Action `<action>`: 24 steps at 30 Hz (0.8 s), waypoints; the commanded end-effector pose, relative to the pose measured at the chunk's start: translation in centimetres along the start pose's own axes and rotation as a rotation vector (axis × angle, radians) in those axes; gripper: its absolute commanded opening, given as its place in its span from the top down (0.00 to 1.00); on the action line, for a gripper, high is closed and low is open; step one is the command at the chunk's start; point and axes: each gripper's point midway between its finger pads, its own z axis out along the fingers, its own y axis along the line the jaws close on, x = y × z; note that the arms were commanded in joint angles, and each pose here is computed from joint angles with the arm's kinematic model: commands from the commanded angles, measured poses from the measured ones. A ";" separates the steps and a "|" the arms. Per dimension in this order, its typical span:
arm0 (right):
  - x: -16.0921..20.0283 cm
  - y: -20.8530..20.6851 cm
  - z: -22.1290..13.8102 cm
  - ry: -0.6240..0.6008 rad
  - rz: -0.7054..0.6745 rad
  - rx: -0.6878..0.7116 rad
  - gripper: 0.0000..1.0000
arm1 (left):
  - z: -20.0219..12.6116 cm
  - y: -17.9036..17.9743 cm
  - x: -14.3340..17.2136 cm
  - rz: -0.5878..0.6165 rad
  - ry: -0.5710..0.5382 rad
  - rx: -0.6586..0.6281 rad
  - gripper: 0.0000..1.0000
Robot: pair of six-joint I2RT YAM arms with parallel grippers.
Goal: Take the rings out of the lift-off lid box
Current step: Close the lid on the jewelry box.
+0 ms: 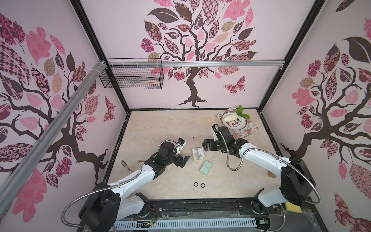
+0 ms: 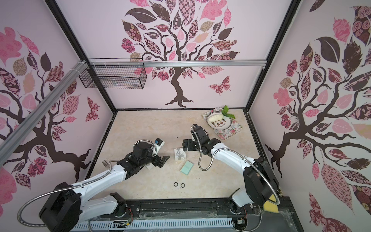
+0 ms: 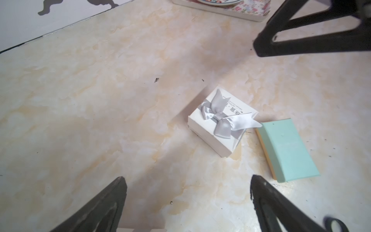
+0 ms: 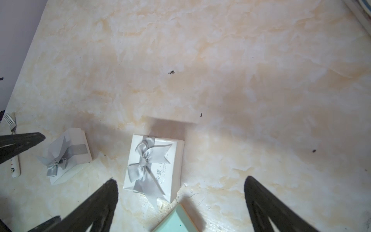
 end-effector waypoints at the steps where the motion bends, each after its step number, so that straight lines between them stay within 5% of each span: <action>1: 1.0 0.6 0.9 0.034 -0.077 -0.048 0.00 | 0.8 1.6 -1.9 0.001 0.023 -0.109 0.02; 24: 3.8 -2.5 5.6 0.128 -0.068 0.071 0.00 | 7.2 0.6 -1.9 -0.011 0.101 -0.066 0.02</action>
